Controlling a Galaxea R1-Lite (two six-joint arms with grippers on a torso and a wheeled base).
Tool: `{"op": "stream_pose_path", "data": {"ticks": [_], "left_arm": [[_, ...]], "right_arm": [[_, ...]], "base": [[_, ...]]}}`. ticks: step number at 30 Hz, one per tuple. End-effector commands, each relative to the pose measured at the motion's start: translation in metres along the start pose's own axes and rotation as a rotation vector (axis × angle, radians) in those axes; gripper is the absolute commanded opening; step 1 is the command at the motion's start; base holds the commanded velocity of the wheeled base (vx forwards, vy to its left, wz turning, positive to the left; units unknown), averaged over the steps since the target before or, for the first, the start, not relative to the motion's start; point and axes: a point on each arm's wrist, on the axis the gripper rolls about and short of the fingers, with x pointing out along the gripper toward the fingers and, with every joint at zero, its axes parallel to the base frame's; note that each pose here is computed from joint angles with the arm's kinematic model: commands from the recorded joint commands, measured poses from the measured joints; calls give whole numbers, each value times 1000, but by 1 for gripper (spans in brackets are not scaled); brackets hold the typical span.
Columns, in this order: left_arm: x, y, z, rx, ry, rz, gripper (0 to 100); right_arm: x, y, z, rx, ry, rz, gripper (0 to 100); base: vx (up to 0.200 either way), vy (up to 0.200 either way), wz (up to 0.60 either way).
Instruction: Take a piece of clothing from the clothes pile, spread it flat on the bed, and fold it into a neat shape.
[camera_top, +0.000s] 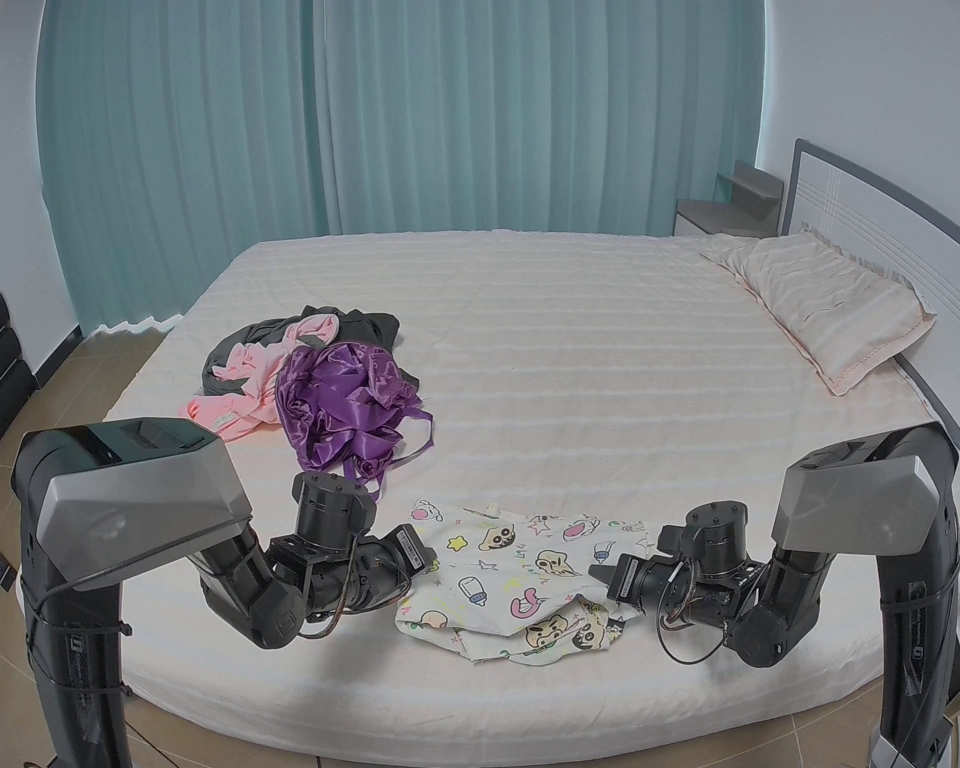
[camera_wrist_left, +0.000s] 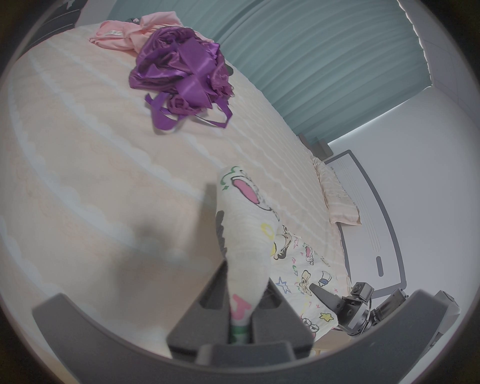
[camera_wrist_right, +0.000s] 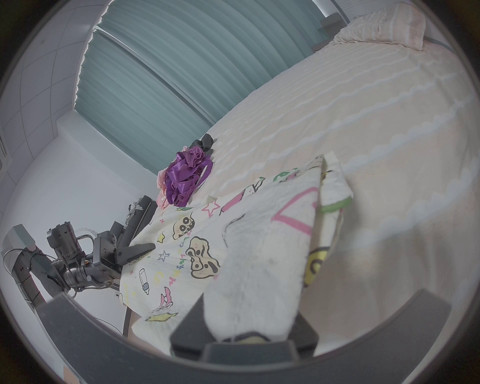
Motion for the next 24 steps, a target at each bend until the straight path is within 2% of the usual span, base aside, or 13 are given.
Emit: {"op": "stream_pose_path", "data": {"ticks": [1,20,24], "left_arm": [[-1,-1,0,0,-1,-2,0],[1,4,-3,-3,13,13,0],[1,6,-5,-4,21,20,0]], "right_arm": [[0,1,1,-2,-3,3,0],[-1,0,0,0,1,-2,0],[-2,-1,-1,3,5,-6,0]], "base": [[0,200,0],[0,200,0],[0,0,0]]}}
